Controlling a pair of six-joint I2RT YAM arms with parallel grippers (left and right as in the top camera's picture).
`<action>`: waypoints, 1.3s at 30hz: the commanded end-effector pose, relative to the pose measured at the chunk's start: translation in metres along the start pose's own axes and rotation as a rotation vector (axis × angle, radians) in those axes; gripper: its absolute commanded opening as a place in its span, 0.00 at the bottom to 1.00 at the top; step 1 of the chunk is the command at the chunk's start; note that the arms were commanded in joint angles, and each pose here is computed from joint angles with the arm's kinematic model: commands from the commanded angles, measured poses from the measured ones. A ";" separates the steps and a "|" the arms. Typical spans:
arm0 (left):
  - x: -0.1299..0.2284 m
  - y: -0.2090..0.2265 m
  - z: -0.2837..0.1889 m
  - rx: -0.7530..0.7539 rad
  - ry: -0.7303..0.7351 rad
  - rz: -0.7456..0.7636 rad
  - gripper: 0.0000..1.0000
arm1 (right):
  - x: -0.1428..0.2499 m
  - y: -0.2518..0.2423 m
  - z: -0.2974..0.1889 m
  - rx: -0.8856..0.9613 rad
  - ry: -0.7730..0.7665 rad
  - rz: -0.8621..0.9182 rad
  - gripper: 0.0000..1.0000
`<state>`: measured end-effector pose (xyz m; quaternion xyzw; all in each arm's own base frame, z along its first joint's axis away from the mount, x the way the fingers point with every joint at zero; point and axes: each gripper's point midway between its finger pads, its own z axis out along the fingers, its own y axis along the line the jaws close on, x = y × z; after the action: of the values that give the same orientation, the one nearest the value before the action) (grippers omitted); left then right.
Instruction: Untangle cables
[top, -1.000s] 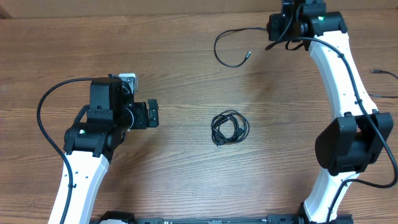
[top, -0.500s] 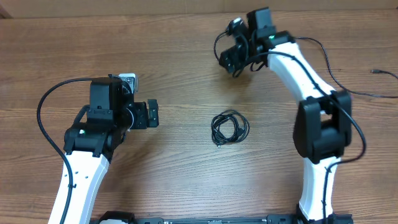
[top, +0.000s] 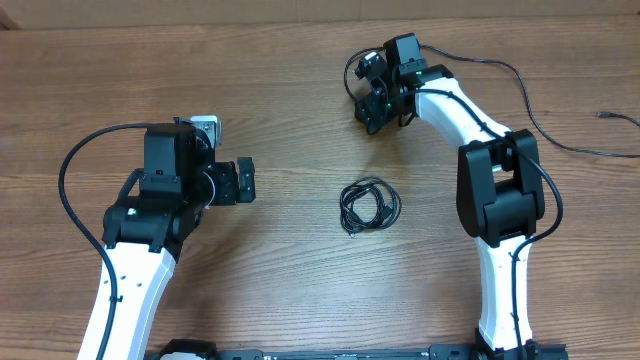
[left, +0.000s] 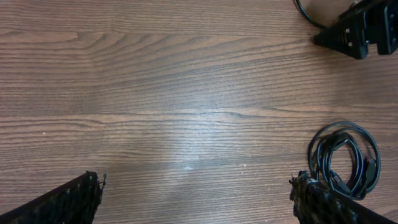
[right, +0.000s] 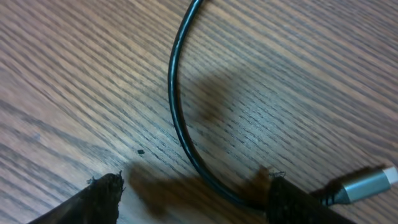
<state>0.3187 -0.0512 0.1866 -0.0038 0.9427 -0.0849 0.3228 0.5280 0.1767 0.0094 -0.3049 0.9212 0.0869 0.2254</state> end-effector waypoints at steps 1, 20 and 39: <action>-0.008 -0.002 -0.003 -0.003 -0.024 0.000 0.99 | 0.015 0.002 0.017 -0.007 0.041 -0.020 0.54; -0.011 -0.002 -0.004 -0.001 -0.038 0.002 0.99 | 0.021 -0.071 -0.070 0.330 0.099 0.337 0.04; -0.011 -0.002 -0.003 -0.001 -0.035 0.001 1.00 | 0.072 -0.202 -0.229 0.426 -0.123 0.697 0.46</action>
<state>0.3221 -0.0515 0.1894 -0.0034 0.9397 -0.0859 0.3311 0.5170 -0.0907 0.1821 0.0801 0.9486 -0.0399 0.3037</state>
